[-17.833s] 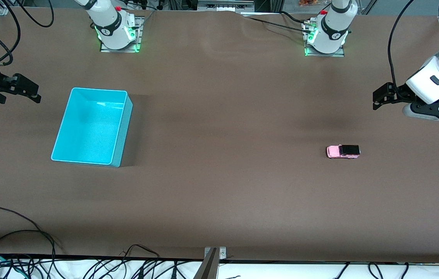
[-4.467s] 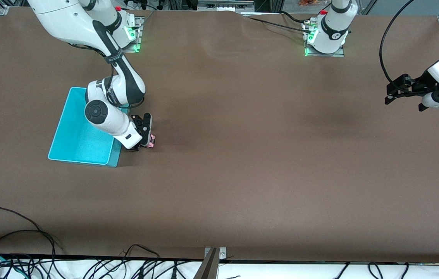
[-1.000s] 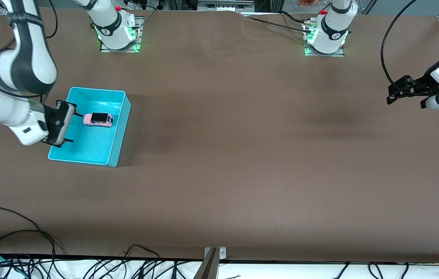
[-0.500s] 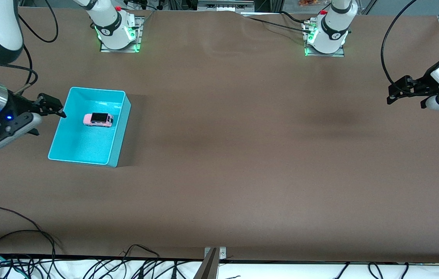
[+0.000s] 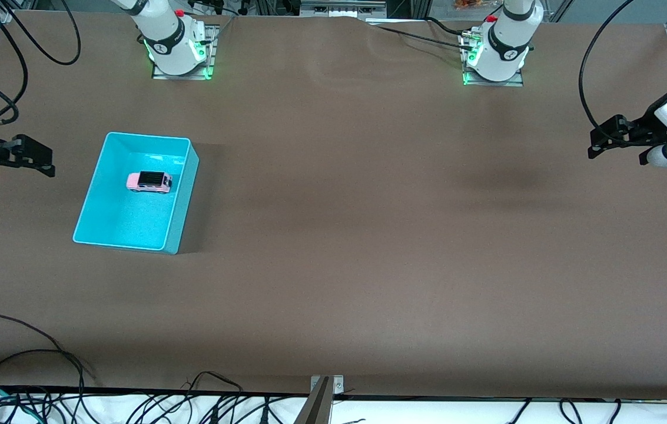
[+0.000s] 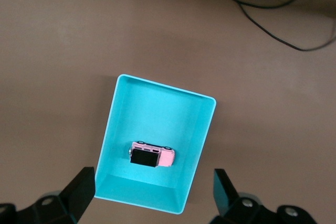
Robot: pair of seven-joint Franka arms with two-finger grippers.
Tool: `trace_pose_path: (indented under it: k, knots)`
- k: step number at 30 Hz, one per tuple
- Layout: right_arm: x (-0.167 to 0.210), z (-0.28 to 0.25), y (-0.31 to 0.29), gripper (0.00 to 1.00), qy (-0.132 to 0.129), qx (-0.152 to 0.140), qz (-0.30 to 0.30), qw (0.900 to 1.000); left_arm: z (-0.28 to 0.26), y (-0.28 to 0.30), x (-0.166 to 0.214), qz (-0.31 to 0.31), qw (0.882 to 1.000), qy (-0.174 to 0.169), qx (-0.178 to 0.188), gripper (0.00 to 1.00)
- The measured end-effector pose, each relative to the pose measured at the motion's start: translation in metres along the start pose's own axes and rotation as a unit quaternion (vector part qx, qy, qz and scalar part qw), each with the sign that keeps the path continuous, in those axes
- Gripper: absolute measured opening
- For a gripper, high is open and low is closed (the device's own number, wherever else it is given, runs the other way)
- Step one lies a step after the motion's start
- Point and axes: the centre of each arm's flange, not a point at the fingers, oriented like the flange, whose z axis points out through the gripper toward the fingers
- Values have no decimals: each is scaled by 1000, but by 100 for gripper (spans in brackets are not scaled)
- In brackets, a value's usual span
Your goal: Wind and store pink jeep toy
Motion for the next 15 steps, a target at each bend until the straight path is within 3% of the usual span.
trace_pose_path:
  k: [8, 15]
  knots:
    - [-24, -9, 4, 100, -9, 6, 36, 999, 0, 0, 0, 0, 1000, 0, 0, 100]
    - [-60, -4, 9, 100, 0, 19, 40, 999, 0, 0, 0, 0, 1000, 0, 0, 100]
